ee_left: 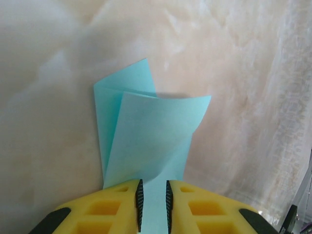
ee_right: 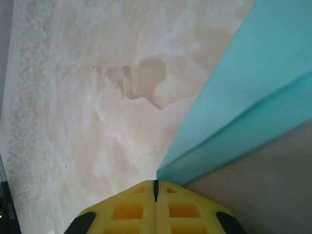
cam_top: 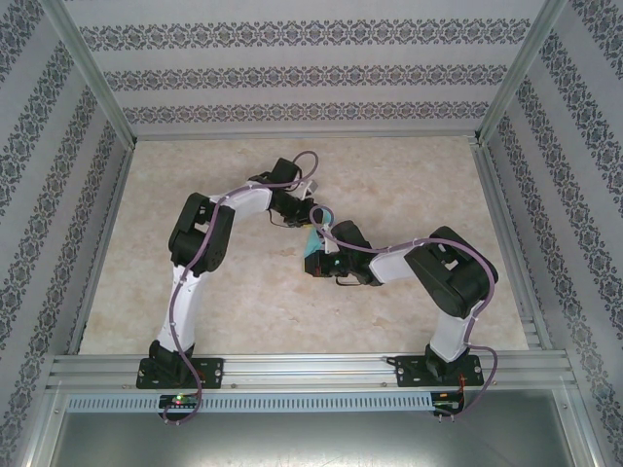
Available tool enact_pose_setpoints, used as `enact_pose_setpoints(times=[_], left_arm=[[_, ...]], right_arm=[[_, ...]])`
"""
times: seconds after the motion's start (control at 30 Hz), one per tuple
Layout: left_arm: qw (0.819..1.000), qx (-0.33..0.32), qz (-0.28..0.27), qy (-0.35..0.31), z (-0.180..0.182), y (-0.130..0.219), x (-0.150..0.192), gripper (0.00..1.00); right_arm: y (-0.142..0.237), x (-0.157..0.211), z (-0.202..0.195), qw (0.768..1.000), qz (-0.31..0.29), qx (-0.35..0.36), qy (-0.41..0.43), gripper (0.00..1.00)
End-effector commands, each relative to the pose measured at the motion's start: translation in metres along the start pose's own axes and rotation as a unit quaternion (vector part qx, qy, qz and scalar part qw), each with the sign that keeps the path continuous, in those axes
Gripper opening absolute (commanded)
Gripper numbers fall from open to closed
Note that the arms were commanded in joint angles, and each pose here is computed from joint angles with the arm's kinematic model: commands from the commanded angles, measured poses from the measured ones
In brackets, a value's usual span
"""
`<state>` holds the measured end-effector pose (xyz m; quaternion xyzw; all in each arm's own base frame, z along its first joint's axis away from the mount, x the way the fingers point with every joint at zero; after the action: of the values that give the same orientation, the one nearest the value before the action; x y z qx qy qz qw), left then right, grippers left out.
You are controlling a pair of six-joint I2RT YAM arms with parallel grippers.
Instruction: Fold a paper plane with a square sheet of paper (pick it up from the middle)
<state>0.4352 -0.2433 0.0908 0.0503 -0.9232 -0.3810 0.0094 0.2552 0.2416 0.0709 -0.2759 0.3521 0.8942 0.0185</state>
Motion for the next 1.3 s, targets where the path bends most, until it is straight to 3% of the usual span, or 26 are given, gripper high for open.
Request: enact_pose_setpoints(times=[0.0, 0.2, 0.4, 0.63, 0.97, 1.27], left_arm=[[0.997, -0.046, -0.054, 0.002, 0.03, -0.006, -0.027, 0.25], [0.998, -0.03, -0.048, 0.003, 0.025, -0.007, -0.03, 0.25], [0.999, -0.028, -0.033, 0.015, 0.033, -0.009, -0.017, 0.25], [0.999, -0.034, -0.028, 0.031, 0.033, 0.0, 0.005, 0.25], [0.999, -0.008, -0.018, 0.047, 0.026, 0.003, 0.015, 0.25], [0.999, -0.004, -0.012, 0.036, 0.018, 0.006, 0.009, 0.25]], right_arm=[[0.004, 0.069, -0.032, 0.984, 0.142, 0.085, -0.062, 0.01], [0.009, 0.067, -0.03, 0.986, 0.134, 0.078, -0.065, 0.01], [0.036, 0.026, -0.007, 0.997, 0.028, 0.022, -0.065, 0.01], [0.06, -0.026, 0.009, 0.994, -0.078, -0.003, -0.075, 0.01], [0.028, -0.063, 0.011, 0.992, -0.1, 0.004, -0.071, 0.01], [-0.005, -0.068, -0.001, 0.995, -0.078, 0.038, -0.044, 0.01]])
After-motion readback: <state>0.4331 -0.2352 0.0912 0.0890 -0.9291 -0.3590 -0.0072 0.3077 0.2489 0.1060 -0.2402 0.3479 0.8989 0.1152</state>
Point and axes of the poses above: each hand's point on the last joint's axis, 136 mm out from that joint toward the fingers, its own y axis back along the fingers, its own z axis along the line the jaws close on, x = y × z, the point moved 9 cm from there along y, back along the fingers, and after that the axes turned 14 degrees about y, right-handed, at the moved point
